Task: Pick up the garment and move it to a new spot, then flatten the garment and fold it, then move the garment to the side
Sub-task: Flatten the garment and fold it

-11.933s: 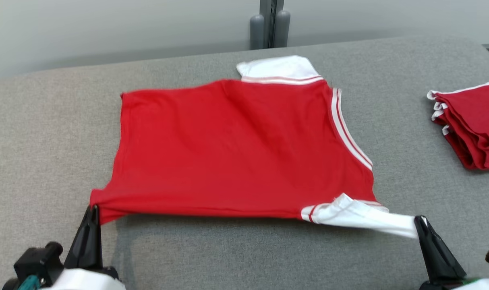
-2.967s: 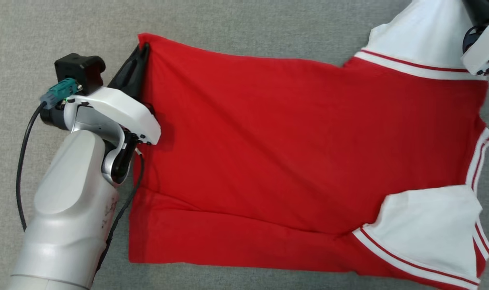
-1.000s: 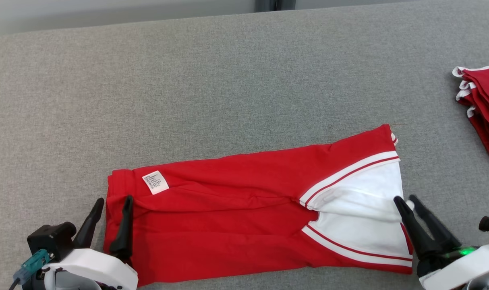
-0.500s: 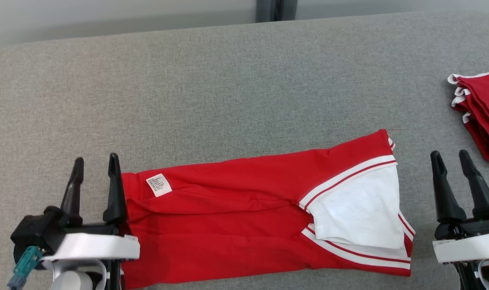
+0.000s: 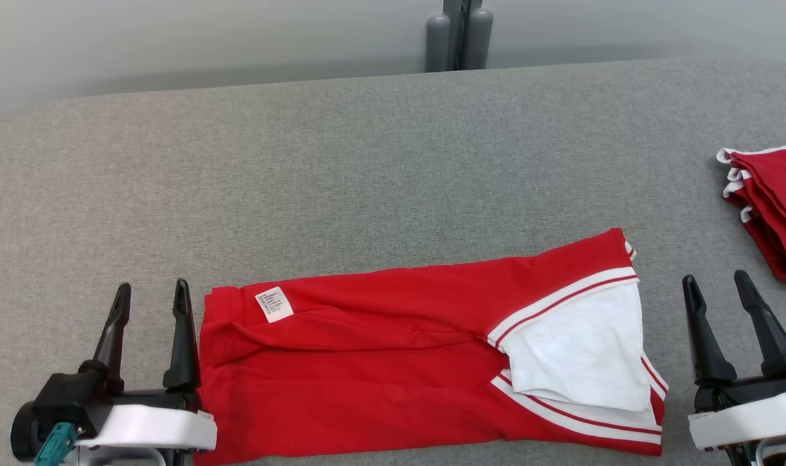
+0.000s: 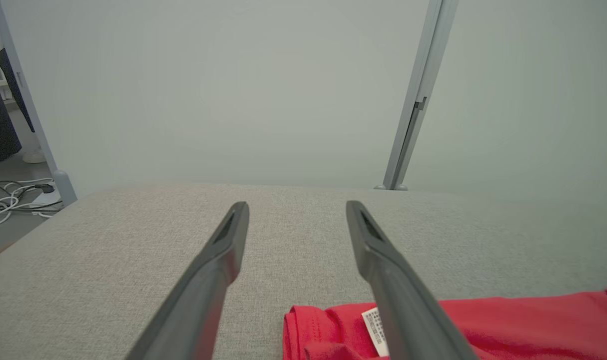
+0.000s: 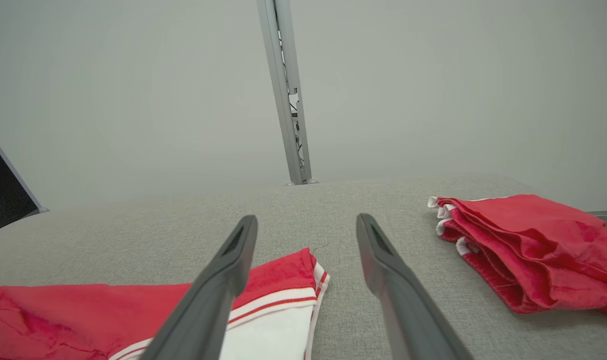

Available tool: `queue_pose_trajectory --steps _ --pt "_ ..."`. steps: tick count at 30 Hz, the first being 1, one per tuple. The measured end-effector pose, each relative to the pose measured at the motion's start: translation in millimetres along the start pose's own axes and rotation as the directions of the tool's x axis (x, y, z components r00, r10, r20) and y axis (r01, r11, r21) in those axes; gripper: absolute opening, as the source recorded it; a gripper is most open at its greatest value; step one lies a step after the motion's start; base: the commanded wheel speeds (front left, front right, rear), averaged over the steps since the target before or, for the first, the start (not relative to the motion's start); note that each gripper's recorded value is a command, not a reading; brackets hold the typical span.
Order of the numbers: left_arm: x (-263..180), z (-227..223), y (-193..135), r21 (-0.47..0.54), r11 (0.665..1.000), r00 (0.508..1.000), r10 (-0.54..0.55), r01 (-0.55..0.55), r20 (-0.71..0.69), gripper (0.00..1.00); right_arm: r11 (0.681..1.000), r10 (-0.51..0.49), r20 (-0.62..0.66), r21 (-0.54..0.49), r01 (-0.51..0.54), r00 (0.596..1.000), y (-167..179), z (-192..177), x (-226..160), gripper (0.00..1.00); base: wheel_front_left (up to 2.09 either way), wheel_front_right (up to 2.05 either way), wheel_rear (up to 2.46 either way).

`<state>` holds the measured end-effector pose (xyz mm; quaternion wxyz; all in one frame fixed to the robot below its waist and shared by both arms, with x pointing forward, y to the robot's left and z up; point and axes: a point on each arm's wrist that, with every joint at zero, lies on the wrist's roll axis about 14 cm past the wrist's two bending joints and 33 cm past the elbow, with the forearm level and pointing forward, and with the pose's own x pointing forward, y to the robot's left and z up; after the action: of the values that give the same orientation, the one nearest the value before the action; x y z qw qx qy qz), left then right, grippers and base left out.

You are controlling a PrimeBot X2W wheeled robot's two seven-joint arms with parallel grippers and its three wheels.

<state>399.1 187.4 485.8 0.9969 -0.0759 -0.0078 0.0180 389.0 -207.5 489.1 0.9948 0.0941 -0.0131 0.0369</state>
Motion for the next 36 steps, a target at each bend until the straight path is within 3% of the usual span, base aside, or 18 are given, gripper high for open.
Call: queue_pose_trajectory --steps 16,21,35,36 --pt "-8 -12 6 0.010 1.000 0.999 -0.007 0.007 -0.042 1.00 1.000 -0.002 -0.052 -0.021 0.001 0.999 0 -12 -2 1.00 0.00 0.00 0.00" --pt "-5 -13 6 0.013 1.000 0.999 -0.009 0.009 -0.043 1.00 1.000 -0.013 -0.169 -0.019 0.010 0.985 -5 -45 -7 1.00 0.00 0.00 0.00" --pt "4 -26 5 0.003 1.000 0.998 -0.003 0.003 -0.070 1.00 0.998 0.059 -0.448 0.045 -0.043 0.892 17 -136 -11 1.00 0.00 0.00 0.00" --pt "4 -27 6 0.002 1.000 0.997 -0.001 0.001 -0.072 1.00 0.997 0.067 -0.462 0.053 -0.048 0.884 19 -140 -11 0.54 0.00 0.00 0.00"
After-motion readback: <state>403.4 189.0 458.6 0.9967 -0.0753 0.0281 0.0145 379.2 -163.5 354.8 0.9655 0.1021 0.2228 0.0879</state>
